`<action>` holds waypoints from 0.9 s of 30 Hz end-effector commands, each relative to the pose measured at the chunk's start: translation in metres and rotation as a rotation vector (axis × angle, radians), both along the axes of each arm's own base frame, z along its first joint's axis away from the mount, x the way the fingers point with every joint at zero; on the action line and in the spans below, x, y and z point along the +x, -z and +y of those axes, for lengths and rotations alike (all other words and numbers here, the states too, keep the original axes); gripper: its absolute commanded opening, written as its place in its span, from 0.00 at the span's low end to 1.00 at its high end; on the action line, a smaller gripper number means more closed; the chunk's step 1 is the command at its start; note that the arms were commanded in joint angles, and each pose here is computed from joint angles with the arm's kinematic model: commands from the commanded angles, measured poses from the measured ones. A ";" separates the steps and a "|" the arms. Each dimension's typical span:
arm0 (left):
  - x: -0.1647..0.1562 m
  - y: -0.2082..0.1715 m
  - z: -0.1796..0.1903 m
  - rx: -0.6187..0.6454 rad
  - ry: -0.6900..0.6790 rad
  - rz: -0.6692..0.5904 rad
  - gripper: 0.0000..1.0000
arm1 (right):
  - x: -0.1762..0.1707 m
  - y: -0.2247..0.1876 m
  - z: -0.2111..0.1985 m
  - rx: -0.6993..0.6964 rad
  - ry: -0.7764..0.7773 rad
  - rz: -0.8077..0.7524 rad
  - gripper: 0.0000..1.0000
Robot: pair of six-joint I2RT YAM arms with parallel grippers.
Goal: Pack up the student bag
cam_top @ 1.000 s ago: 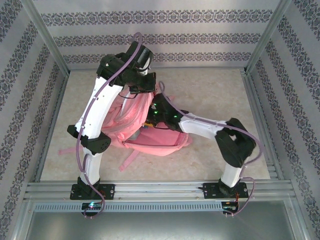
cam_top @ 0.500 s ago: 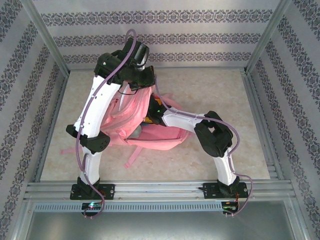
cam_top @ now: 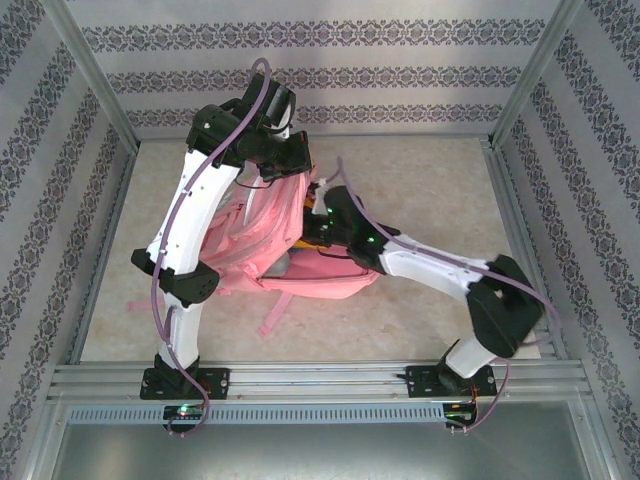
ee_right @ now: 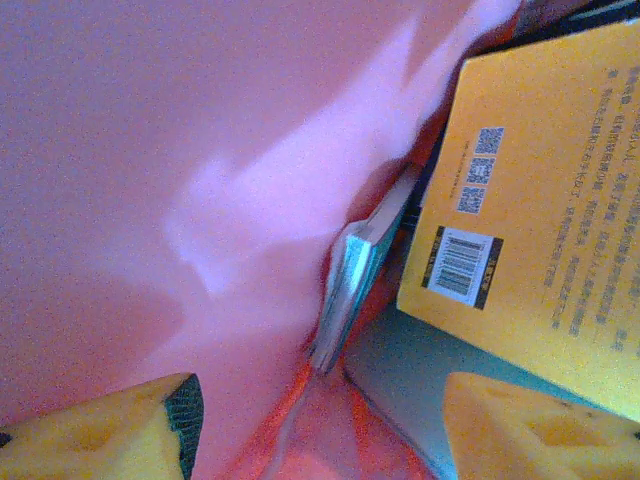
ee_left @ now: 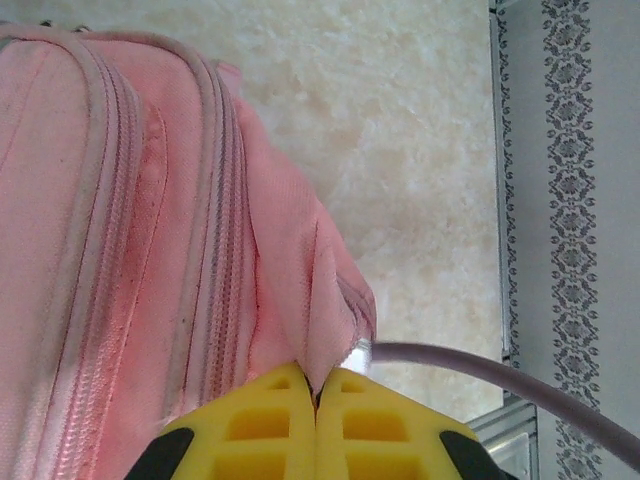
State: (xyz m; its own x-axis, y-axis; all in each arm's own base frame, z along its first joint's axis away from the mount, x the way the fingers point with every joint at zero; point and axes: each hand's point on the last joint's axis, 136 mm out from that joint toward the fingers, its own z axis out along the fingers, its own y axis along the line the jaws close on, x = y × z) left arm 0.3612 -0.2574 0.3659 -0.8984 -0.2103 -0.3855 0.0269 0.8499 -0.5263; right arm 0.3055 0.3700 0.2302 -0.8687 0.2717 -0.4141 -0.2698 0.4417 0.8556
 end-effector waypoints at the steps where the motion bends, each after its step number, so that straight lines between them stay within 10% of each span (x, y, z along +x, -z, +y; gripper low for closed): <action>1: 0.007 -0.059 -0.007 -0.145 0.024 -0.188 0.00 | -0.015 -0.013 -0.032 0.005 -0.003 -0.108 0.64; 10: 0.019 -0.028 -0.030 -0.155 0.068 -0.101 0.00 | -0.053 0.013 -0.164 0.017 0.249 -0.081 0.60; 27: 0.029 0.037 -0.087 -0.140 0.152 0.038 0.00 | -0.069 0.023 -0.246 -0.097 0.484 -0.055 0.58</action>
State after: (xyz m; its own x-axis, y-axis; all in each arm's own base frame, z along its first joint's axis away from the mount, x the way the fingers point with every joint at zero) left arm 0.3832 -0.3274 0.3252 -0.9484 -0.1292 -0.2895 0.0832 0.7796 -0.6207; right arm 0.2408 0.1397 0.2085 -0.6495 0.5927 -0.4763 -0.0987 0.5554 0.8257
